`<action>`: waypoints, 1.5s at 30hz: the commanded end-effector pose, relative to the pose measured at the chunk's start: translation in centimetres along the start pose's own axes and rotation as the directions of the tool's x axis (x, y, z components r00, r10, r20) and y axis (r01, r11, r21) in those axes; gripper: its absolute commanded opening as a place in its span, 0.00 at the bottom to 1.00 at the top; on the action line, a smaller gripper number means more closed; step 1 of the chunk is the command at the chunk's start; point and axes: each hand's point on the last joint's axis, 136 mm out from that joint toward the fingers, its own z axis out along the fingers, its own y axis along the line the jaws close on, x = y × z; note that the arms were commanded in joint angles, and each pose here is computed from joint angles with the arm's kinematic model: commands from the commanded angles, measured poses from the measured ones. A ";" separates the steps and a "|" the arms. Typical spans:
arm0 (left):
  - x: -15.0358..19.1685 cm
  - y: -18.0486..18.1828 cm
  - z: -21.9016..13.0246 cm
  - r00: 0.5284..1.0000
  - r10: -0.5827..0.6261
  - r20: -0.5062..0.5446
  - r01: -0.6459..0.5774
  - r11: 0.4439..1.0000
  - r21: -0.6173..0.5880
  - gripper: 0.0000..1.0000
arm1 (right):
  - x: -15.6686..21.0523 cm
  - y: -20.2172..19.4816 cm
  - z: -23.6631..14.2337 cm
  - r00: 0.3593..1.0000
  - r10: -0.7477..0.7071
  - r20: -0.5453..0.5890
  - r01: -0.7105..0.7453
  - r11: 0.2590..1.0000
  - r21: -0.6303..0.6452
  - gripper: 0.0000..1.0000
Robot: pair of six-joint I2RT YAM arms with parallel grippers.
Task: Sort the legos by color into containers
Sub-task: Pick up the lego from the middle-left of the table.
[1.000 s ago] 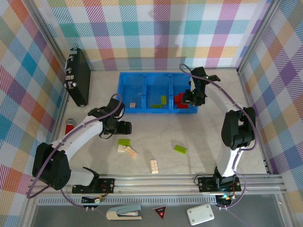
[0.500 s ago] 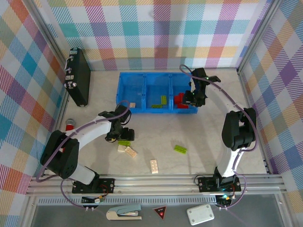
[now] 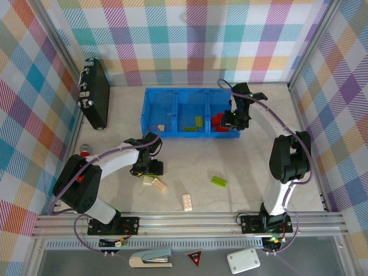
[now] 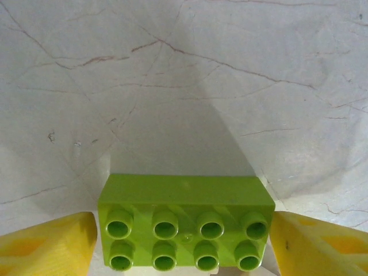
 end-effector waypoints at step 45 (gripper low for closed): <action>-3.6 -3.5 -4.9 0.981 0.167 0.102 -0.175 0.982 0.074 0.62 | 1.0 -0.3 -2.7 0.999 -0.036 0.029 0.035 0.998 0.050 0.46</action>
